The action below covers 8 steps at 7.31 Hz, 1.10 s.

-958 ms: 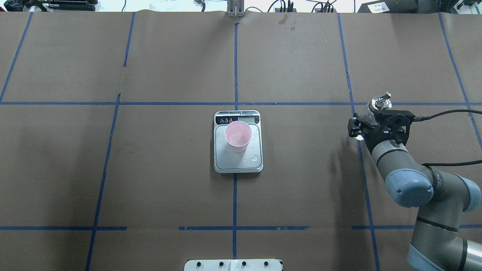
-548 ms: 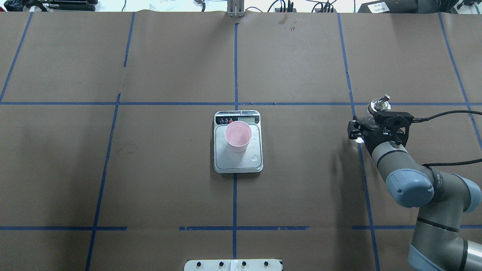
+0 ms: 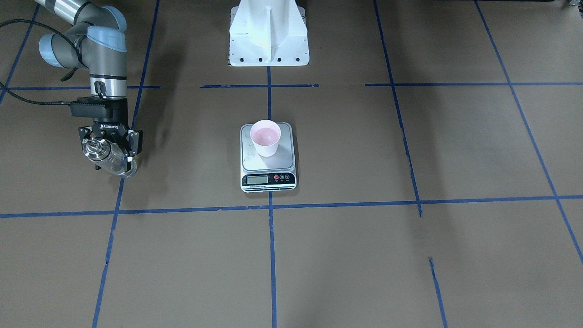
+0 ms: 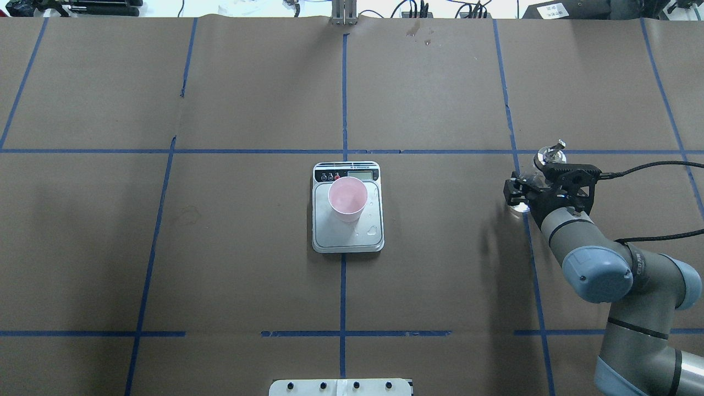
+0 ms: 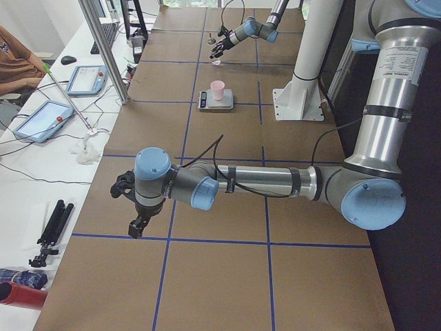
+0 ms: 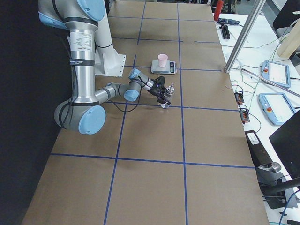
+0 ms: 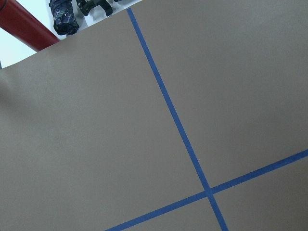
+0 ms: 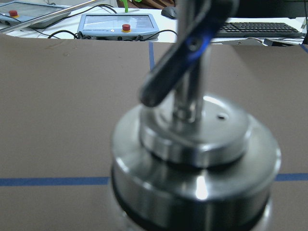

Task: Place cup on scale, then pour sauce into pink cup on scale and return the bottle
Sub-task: 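Lower the bottle to its original spot with the right gripper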

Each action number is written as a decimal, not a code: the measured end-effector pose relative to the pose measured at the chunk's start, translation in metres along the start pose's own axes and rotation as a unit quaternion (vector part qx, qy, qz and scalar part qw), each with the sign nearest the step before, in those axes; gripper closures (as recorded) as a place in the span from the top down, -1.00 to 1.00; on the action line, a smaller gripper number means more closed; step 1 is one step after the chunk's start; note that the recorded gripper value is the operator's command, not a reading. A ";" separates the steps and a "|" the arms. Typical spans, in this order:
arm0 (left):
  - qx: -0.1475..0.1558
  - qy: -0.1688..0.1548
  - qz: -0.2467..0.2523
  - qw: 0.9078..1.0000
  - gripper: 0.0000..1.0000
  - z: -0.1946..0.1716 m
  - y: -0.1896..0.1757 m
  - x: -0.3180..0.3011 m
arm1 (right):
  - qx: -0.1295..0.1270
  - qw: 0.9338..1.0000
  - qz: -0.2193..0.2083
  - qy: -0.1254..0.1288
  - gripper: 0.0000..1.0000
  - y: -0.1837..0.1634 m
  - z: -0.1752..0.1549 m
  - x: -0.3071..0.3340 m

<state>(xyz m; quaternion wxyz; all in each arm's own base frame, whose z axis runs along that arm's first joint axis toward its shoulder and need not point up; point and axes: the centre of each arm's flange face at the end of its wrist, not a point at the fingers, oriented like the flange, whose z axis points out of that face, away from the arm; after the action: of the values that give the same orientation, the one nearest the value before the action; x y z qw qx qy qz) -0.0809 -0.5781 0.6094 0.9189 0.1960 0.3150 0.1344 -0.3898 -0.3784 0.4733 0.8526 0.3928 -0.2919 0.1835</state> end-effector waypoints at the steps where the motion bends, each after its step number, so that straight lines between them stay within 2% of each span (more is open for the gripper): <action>1: 0.000 0.000 0.000 1.000 1.00 0.000 0.000 0.000 | -0.001 1.000 0.000 0.000 1.00 0.000 0.000 0.001; 4: 0.001 -0.001 0.000 1.000 1.00 -0.001 0.000 -0.001 | -0.002 1.000 0.000 -0.001 1.00 -0.001 -0.004 0.004; 8: 0.002 -0.001 0.000 1.000 1.00 -0.002 -0.001 -0.001 | -0.053 0.998 -0.012 -0.021 1.00 0.013 -0.047 0.029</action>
<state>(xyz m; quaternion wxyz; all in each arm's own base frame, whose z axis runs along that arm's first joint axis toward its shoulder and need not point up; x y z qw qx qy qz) -0.0825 -0.5783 0.6081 0.9187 0.1980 0.3145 0.1337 -0.3583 -0.3315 0.4750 0.8679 0.3547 -0.3140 0.1494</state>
